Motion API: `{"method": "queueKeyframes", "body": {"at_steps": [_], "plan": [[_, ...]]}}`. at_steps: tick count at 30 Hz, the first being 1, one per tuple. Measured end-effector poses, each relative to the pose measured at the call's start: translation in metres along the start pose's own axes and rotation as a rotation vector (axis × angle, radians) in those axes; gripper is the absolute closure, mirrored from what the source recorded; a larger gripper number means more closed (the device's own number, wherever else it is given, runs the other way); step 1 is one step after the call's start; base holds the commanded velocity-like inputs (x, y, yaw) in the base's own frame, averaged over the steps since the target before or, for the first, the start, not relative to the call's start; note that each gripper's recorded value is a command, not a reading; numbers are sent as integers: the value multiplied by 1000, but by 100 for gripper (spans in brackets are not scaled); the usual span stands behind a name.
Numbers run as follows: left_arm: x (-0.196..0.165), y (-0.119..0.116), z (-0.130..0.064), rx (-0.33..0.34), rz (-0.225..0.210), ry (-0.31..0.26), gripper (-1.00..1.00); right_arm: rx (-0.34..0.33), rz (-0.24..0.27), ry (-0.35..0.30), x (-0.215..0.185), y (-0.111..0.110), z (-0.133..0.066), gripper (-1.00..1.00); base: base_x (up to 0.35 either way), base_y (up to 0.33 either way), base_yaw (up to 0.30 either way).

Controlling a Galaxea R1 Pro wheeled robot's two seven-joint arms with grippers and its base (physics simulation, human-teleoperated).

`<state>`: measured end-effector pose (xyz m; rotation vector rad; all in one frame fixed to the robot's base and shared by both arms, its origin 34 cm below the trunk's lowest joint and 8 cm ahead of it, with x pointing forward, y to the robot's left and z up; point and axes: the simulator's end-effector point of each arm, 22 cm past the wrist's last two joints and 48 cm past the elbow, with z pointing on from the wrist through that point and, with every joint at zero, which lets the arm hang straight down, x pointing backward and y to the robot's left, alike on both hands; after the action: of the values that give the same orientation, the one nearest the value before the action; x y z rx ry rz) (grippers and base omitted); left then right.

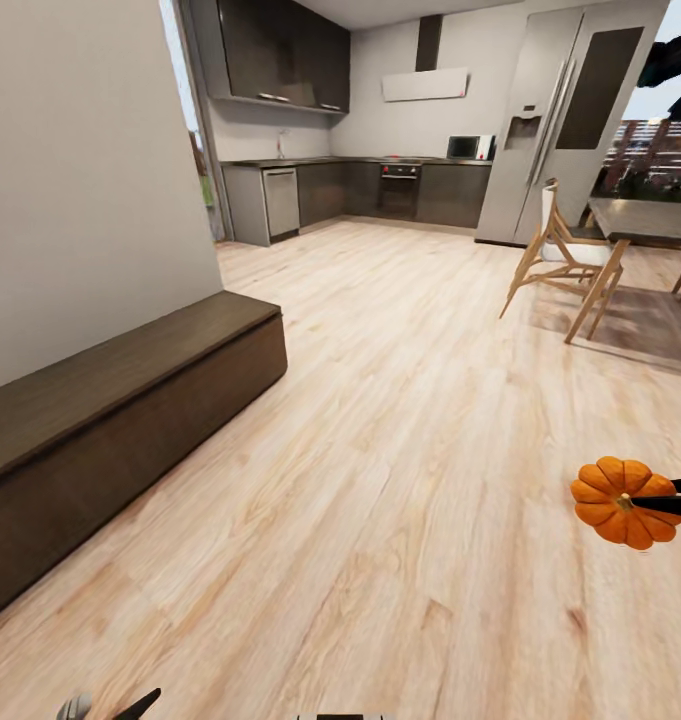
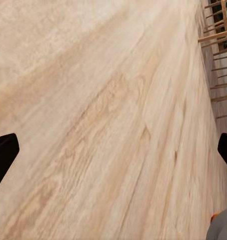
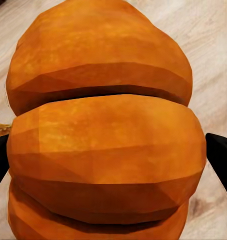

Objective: Place each of the two pumpkins and all three candles from the living room inside a cabinet in the living room (use any cabinet), then make sure every cabinet is closed, and position the cauldron so it is next to a table in the living room.

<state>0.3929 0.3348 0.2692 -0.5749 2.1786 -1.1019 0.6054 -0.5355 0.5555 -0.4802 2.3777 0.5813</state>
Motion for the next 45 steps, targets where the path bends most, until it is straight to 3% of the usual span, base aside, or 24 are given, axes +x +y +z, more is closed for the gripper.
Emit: {"method": "queueKeyframes", "body": {"at_steps": [13, 45], "plan": [[1, 1, 0, -3, 0, 1, -100, 0, 2, -2, 0, 0, 1, 100, 289, -105, 35], [0, 1, 0, -4, 0, 1, -100, -1, 0, -3, -1, 0, 1, 100, -61, -300, 289]]}}
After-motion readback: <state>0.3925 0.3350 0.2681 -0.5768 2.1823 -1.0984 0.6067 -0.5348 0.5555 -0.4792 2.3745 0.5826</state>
